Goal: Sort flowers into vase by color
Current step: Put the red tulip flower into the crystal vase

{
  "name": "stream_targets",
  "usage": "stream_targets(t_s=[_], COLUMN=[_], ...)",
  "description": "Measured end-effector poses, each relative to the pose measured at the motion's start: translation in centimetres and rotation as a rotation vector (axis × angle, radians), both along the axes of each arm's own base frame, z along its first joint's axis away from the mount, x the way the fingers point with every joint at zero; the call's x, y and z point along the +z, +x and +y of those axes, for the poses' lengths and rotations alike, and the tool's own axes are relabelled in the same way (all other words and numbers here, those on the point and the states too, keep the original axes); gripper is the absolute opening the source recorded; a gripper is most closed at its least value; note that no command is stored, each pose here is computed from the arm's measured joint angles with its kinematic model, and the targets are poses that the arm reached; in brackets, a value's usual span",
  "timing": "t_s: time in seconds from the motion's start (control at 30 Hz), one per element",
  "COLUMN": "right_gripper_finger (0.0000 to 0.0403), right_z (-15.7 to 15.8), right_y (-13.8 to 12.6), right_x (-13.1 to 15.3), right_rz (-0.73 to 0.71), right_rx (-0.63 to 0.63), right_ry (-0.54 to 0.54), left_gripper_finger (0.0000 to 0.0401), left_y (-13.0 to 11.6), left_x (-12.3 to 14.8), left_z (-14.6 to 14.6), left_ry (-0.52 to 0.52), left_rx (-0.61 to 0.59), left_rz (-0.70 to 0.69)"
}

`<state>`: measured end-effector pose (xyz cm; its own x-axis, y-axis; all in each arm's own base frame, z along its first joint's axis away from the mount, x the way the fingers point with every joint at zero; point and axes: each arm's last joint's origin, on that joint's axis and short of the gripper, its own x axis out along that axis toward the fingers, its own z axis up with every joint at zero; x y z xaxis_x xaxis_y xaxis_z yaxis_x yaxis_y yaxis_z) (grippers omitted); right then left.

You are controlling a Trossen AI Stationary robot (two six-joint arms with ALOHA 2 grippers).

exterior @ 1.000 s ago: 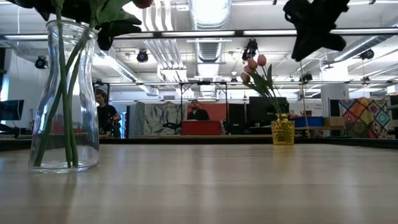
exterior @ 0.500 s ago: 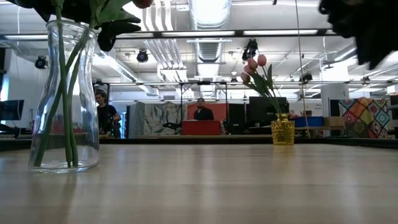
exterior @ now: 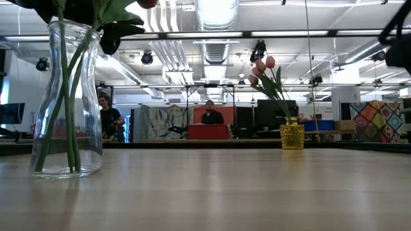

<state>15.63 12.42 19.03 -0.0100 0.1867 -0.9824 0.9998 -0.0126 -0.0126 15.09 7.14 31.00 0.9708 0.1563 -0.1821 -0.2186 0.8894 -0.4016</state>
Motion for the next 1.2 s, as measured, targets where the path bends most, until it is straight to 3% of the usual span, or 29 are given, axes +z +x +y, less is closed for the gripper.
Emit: stream_targets(t_s=[0.2,0.53,0.67,0.97,1.07,1.2], right_gripper_finger=[0.0179,0.018,0.0147,0.0018,0.0014,0.0013], right_z=[-0.6,-1.0,-1.1,-1.3,-1.0,-0.5], right_y=[-1.1,-1.6,-1.7,-1.4,-0.6,1.1], right_x=[-3.0,-4.7,-4.9,-5.0,-4.2,-2.0], right_rz=[0.022,0.024,0.027,-0.068,-0.157,-0.362], right_rx=[-0.051,-0.086,-0.082,-0.029,0.0,0.039], right_ry=[-0.01,0.003,-0.003,-0.071,-0.115,-0.263], left_gripper_finger=[0.0075,0.0075,0.0075,0.0075,0.0075,0.0075], left_y=[0.2,0.2,0.2,0.2,0.2,0.0], left_x=[-0.1,-0.1,-0.1,-0.1,-0.1,-0.2], left_z=[0.0,-0.1,-0.1,-0.1,-0.1,-0.2], left_ry=[-0.011,-0.032,-0.032,-0.032,-0.033,-0.025], left_rx=[-0.04,-0.048,-0.048,-0.048,-0.048,-0.05], left_rz=[0.003,0.0,0.0,0.0,0.001,0.014])
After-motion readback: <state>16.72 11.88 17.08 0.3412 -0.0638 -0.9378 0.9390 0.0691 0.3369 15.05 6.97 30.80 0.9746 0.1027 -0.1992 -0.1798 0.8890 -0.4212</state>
